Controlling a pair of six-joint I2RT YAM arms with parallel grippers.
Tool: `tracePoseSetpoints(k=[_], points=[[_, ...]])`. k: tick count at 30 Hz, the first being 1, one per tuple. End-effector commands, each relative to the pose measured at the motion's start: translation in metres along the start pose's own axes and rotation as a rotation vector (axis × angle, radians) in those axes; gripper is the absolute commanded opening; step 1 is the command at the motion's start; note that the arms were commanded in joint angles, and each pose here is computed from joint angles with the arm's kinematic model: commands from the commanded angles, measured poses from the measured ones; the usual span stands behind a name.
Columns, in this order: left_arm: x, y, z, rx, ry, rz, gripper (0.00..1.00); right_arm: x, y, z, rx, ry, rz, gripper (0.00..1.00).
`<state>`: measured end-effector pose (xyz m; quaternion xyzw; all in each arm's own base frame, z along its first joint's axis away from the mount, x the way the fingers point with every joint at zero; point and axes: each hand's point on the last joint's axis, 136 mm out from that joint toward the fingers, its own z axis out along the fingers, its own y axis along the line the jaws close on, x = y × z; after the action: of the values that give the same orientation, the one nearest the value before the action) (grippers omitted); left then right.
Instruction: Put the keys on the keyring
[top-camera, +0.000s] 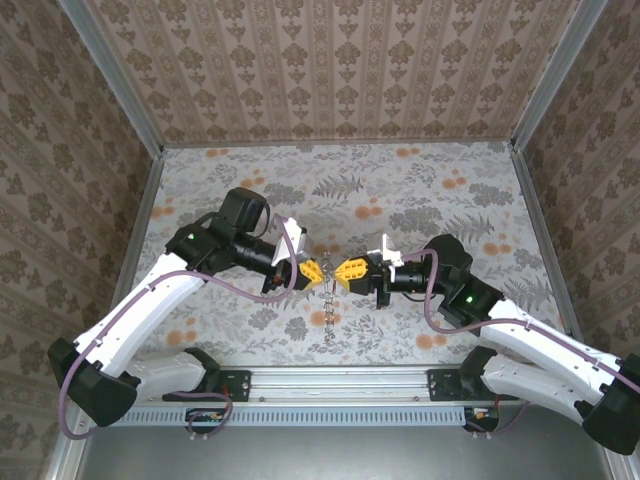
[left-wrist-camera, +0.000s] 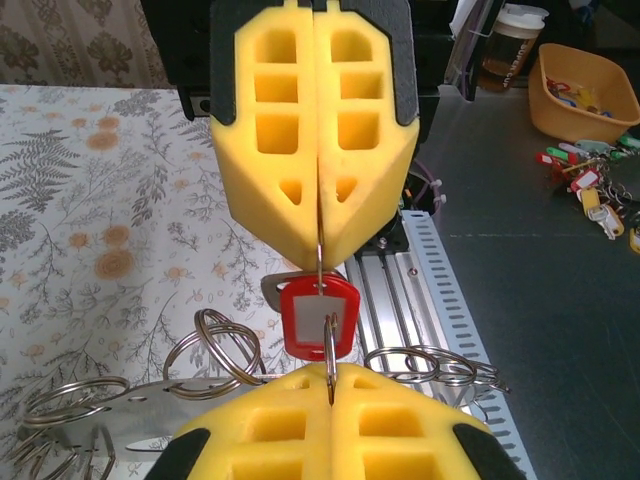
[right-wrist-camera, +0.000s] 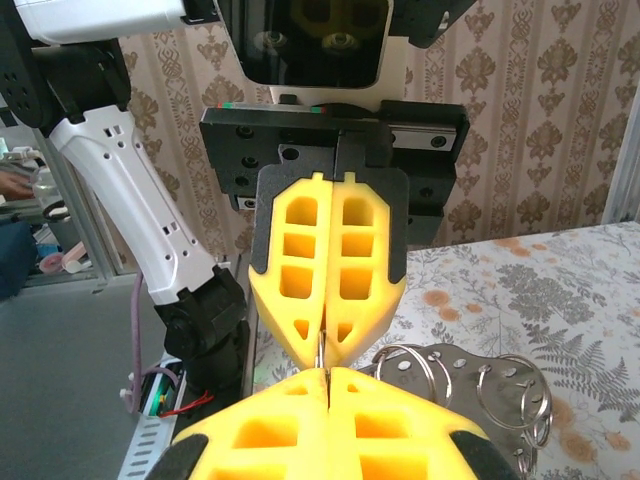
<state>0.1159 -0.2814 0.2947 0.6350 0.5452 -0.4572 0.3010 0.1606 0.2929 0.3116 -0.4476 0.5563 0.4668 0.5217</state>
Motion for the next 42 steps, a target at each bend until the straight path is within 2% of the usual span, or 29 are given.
tracePoseSetpoints(k=[1, 42], points=[[-0.0133, -0.0076, -0.006, 0.016, -0.05, 0.029, 0.0, -0.0086, 0.0045, 0.0015, -0.02, -0.03, -0.024, 0.0], [-0.0135, -0.0059, -0.0073, -0.004, -0.044, 0.032, 0.0, -0.0104, 0.0066, 0.0005, -0.017, -0.03, -0.021, 0.0]])
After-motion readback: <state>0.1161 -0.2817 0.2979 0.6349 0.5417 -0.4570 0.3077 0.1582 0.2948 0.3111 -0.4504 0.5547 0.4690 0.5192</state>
